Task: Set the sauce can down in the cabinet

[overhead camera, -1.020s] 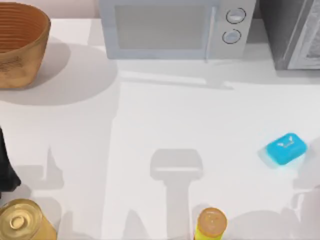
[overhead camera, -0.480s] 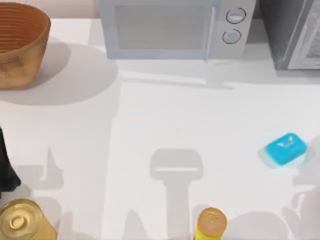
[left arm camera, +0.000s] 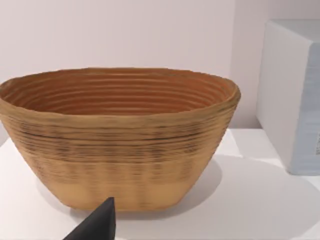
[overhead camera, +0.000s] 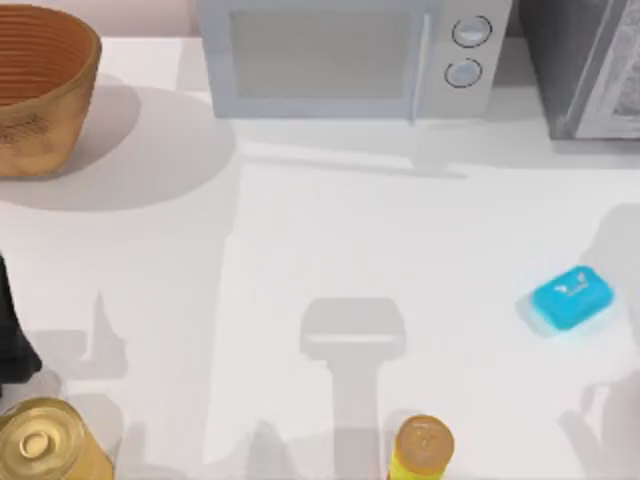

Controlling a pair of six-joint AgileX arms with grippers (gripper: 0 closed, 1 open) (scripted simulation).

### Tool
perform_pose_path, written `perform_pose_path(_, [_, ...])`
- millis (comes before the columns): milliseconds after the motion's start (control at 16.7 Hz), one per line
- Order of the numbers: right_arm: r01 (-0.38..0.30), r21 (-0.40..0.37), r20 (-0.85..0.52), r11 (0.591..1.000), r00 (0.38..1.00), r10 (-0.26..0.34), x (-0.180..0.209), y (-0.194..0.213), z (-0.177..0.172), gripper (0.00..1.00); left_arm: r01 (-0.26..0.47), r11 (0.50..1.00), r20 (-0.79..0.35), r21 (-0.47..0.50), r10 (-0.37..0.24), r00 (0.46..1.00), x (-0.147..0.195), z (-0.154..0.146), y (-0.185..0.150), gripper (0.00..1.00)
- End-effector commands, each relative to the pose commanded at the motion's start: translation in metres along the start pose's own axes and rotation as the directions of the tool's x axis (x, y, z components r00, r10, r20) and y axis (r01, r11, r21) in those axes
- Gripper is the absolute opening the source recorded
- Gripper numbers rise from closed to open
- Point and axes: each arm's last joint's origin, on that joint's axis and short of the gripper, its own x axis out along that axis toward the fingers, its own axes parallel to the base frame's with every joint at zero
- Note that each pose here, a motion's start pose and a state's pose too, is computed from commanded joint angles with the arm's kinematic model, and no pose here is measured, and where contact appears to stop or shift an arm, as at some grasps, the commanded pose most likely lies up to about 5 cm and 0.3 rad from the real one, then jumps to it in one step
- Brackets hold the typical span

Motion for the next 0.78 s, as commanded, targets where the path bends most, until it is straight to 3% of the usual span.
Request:
perform_pose_path(420, [-0.007,0.002,0.058,1.000,0.998,0.007,0.050,0.024,0.150,0.00,0.000,1.000,0.000,0.000,0.000,1.000,0.000,0.000,0.000,1.00])
perform_pose_path(780, [-0.055,-0.019,0.089,0.998,0.994,0.057,0.092,0.051,0.214,0.00,0.000,1.000,0.000,0.000,0.000,1.000,0.000,0.000,0.000,1.00])
